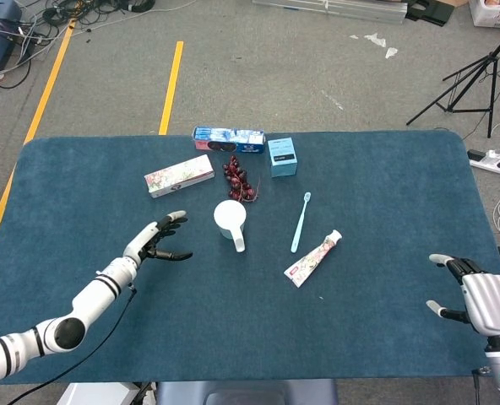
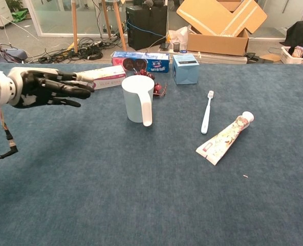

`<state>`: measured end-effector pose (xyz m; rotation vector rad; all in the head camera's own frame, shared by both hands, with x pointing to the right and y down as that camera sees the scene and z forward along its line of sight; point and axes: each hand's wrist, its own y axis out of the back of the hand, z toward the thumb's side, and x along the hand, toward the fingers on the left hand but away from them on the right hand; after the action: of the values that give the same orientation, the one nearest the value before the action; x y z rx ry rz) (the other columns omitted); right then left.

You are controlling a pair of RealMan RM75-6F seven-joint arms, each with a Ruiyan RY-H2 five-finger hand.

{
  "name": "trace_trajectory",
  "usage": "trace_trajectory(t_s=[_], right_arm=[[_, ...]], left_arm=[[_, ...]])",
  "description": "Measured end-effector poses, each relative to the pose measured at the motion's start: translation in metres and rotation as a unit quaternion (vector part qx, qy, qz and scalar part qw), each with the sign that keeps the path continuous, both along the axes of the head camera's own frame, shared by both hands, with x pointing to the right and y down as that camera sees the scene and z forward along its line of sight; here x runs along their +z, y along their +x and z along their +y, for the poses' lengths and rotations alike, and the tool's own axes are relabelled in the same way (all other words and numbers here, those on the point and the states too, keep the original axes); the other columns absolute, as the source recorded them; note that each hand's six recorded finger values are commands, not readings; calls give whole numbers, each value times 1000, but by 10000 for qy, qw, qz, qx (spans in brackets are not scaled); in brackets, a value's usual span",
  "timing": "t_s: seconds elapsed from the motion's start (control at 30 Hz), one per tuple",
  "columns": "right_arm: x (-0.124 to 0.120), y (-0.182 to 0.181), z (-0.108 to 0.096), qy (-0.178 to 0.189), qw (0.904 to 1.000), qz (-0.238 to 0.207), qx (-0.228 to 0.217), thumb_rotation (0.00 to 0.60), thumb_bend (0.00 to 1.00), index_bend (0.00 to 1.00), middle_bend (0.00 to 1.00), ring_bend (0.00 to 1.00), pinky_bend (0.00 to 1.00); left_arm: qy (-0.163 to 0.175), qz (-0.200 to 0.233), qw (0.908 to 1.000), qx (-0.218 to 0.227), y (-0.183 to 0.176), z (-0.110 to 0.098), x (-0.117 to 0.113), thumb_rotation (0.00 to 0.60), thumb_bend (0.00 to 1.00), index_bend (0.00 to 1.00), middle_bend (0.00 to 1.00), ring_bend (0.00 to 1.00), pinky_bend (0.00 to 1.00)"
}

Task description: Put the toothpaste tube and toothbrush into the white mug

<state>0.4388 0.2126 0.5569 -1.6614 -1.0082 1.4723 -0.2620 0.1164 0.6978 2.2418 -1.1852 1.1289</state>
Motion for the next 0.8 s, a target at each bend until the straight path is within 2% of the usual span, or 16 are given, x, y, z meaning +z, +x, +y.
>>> trace_trajectory(t_s=[0.17, 0.33, 0.47, 0.57, 0.67, 0.8], right_arm=[[3, 0, -1, -23, 10000, 46, -1, 600, 0, 315, 405, 350, 607], [7, -2, -1, -29, 9999, 132, -25, 600, 0, 314, 405, 350, 607], [10, -6, -2, -11, 9998, 169, -77, 600, 0, 315, 405, 350, 607], [12, -10, -3, 7, 9997, 196, -141, 600, 0, 315, 405, 350, 607], [15, -13, -5, -4, 9993, 282, -260, 600, 0, 316, 405, 350, 607], [18, -23, -13, -1, 9981, 344, -517, 600, 0, 320, 405, 350, 607]], left_arm=[[718, -649, 9939, 527, -26, 2, -20, 600, 41, 84, 126, 95, 86], [1573, -1390, 9720, 1057, -55, 11, -46, 600, 44, 91, 126, 95, 85], [2048, -1893, 9491, 1464, -76, 27, -65, 600, 44, 99, 126, 95, 85], [2356, -2301, 9267, 1808, -93, 43, -77, 600, 45, 124, 126, 95, 85], [2519, -2636, 9059, 2156, -107, 60, -85, 600, 47, 154, 126, 96, 85], [2651, -3016, 8827, 2441, -125, 82, -96, 600, 63, 215, 126, 96, 85]])
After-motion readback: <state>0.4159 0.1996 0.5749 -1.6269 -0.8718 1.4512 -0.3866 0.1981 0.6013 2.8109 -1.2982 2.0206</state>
